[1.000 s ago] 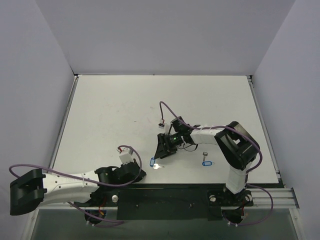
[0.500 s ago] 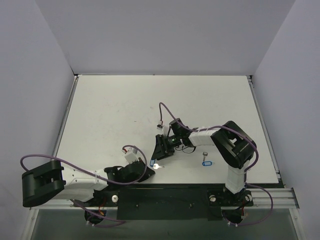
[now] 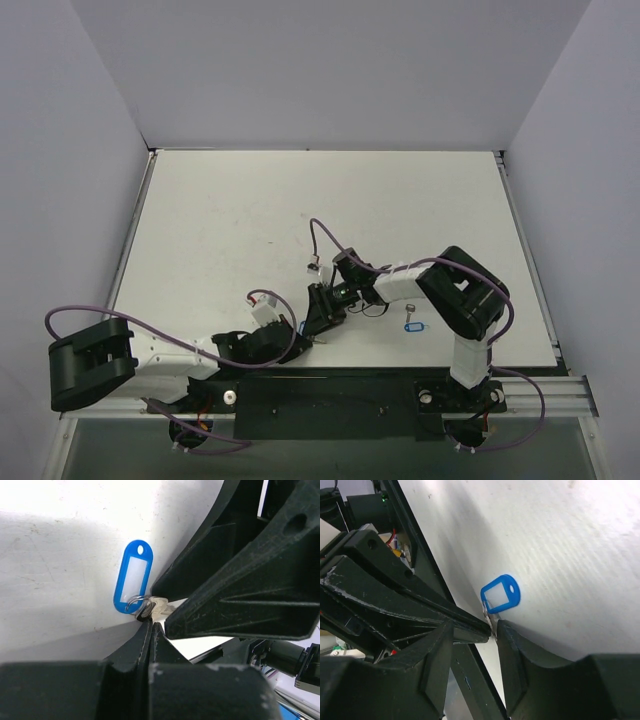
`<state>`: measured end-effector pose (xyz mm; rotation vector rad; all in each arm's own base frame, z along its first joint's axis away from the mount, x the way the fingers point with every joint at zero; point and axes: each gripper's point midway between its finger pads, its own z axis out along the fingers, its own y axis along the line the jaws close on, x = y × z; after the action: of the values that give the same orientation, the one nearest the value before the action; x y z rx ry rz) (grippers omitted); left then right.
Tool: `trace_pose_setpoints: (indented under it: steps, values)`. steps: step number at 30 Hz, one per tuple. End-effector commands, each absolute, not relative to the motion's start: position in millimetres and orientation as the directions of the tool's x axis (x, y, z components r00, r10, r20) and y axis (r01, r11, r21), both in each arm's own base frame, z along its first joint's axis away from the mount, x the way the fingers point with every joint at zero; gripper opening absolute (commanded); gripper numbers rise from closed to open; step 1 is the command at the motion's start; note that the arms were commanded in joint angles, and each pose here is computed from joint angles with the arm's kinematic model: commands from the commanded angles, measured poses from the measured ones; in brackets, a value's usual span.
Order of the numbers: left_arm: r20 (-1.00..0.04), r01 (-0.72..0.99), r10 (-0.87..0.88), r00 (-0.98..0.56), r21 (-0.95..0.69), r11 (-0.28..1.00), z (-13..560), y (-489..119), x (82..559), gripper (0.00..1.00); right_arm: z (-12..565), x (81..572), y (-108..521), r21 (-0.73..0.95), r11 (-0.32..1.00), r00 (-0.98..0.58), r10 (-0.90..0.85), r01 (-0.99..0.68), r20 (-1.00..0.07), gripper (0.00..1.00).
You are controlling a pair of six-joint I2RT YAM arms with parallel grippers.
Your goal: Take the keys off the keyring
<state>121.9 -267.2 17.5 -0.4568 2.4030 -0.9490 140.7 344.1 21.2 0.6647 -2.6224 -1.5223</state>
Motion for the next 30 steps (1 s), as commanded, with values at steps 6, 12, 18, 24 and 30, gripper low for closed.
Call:
trace_pose_setpoints:
  steps: [6,12,18,24,30]
  values:
    - [-0.377,-0.123,-0.417,-0.827,-0.603,0.788,-7,-252,120,0.00,30,136,350,0.871,0.373,-0.922,-0.333,-0.320,-0.196,0.33]
    - [-0.380,-0.118,-0.424,-0.822,-0.614,0.780,-4,-252,120,0.00,18,138,345,0.839,0.424,-0.914,-0.356,-0.342,-0.193,0.22]
    - [-0.378,-0.120,-0.433,-0.818,-0.624,0.772,-3,-249,120,0.00,5,136,335,0.797,0.486,-0.904,-0.394,-0.359,-0.166,0.13]
    - [-0.380,-0.114,-0.436,-0.816,-0.634,0.765,0,-249,120,0.00,0,138,333,0.782,0.508,-0.907,-0.386,-0.360,-0.166,0.00]
    - [-0.410,-0.048,-0.393,-0.823,-0.639,0.767,18,-258,120,0.00,11,138,333,0.782,0.500,-0.906,-0.381,-0.371,-0.186,0.00]
